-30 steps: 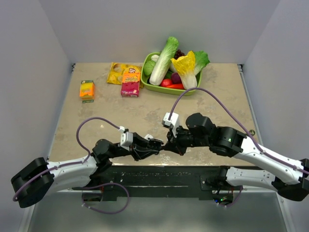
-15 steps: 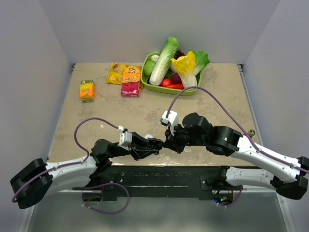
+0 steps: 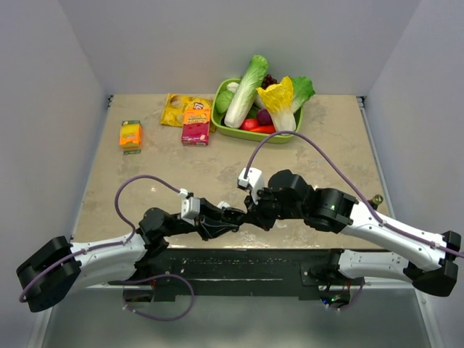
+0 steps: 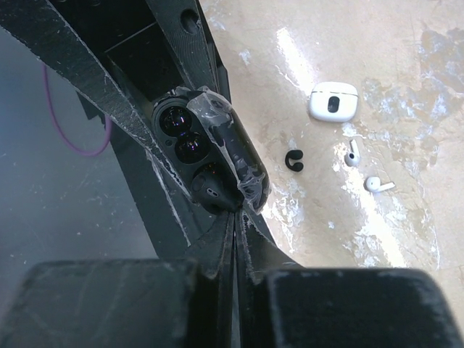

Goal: Insert the wireless bluetooth earbuds into the charging case
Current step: Place the earbud in the charging case, then close the charging case.

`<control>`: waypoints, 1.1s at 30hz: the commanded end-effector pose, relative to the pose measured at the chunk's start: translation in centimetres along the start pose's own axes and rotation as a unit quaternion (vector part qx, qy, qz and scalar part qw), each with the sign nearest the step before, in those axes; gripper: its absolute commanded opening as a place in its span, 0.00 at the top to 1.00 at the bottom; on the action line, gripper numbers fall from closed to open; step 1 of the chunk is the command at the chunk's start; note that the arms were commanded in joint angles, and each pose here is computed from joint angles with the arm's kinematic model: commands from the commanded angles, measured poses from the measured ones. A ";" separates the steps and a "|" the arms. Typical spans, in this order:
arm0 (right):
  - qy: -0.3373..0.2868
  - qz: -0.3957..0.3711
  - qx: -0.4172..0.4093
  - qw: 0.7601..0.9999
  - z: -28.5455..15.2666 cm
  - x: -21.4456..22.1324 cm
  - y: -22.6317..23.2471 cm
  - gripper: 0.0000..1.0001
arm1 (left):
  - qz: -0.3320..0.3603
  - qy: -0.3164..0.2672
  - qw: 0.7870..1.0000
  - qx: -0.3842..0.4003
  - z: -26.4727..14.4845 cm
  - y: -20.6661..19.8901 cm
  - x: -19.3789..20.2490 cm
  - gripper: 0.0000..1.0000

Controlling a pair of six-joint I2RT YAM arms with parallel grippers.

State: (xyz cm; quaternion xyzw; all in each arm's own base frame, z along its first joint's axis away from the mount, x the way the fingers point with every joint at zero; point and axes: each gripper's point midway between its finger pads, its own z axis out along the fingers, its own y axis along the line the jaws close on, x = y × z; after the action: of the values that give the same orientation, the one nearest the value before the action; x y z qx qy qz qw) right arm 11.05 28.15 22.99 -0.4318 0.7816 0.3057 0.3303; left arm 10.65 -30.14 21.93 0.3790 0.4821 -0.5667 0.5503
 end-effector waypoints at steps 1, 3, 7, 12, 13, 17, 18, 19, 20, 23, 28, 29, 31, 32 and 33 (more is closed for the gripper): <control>-0.023 -0.005 0.003 1.000 -0.3 -1.6 0.3 0.90 | 0.036 -0.048 0.998 0.024 1.0 -0.7 -3.4 1.00; -0.028 -0.002 0.007 1.000 -0.5 -1.9 0.2 0.86 | 0.038 -0.050 0.998 0.024 1.0 -0.7 -3.6 1.00; -0.038 0.000 0.012 0.999 -0.8 -2.4 0.1 0.83 | 0.036 -0.048 0.998 0.022 0.9 -0.6 -3.3 1.00; -0.053 0.001 0.016 0.998 -1.4 -3.3 0.1 0.80 | 0.031 -0.046 0.998 0.021 0.8 -0.7 -3.0 1.00; -0.055 0.002 0.019 0.998 -1.4 -3.4 0.0 0.80 | 0.030 -0.046 0.998 0.021 0.8 -0.7 -3.0 1.00; -0.068 0.002 0.019 0.998 -1.7 -4.0 0.1 0.80 | 0.029 -0.047 0.998 0.020 0.7 -0.6 -2.9 1.00; -0.068 0.003 0.019 0.997 -1.7 -4.1 0.1 0.80 | 0.028 -0.048 0.998 0.022 0.7 -0.7 -3.0 1.00; -0.068 0.002 0.019 0.998 -1.6 -4.0 0.1 0.80 | 0.027 -0.047 0.998 0.022 0.8 -0.7 -2.9 1.00; -0.066 0.003 0.019 0.998 -1.6 -4.0 0.1 0.79 | 0.027 -0.048 0.998 0.022 0.8 -0.7 -2.9 1.00; -0.069 0.006 0.026 0.997 -1.9 -4.0 -0.2 0.73 | 0.026 -0.048 0.998 0.019 0.7 -0.6 -2.9 1.00; -0.134 0.026 0.054 0.989 -5.1 -6.0 -0.8 0.52 | 0.028 -0.047 0.998 0.000 0.4 -0.1 -2.6 1.00; -0.149 0.029 0.056 0.987 -6.1 -6.4 -0.8 0.49 | 0.029 -0.049 0.998 -0.004 0.4 0.1 -2.7 1.00; -0.162 0.034 0.072 0.984 -7.1 -6.7 -1.3 0.46 | 0.030 -0.052 0.998 -0.008 0.2 0.1 -2.7 1.00; -0.167 0.035 0.077 0.982 -7.6 -6.7 -1.5 0.46 | 0.030 -0.054 0.998 -0.012 0.2 0.3 -2.8 1.00; -0.170 0.038 0.084 0.981 -7.9 -6.7 -1.7 0.45 | 0.031 -0.057 0.998 -0.014 0.1 0.3 -2.9 1.00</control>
State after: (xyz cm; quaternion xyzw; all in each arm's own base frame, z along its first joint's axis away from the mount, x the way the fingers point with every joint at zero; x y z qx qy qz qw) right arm 12.13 25.92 28.46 -0.3667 0.7672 0.3143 0.4221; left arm 11.06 -30.02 22.65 0.3674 0.4761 -0.5643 0.5656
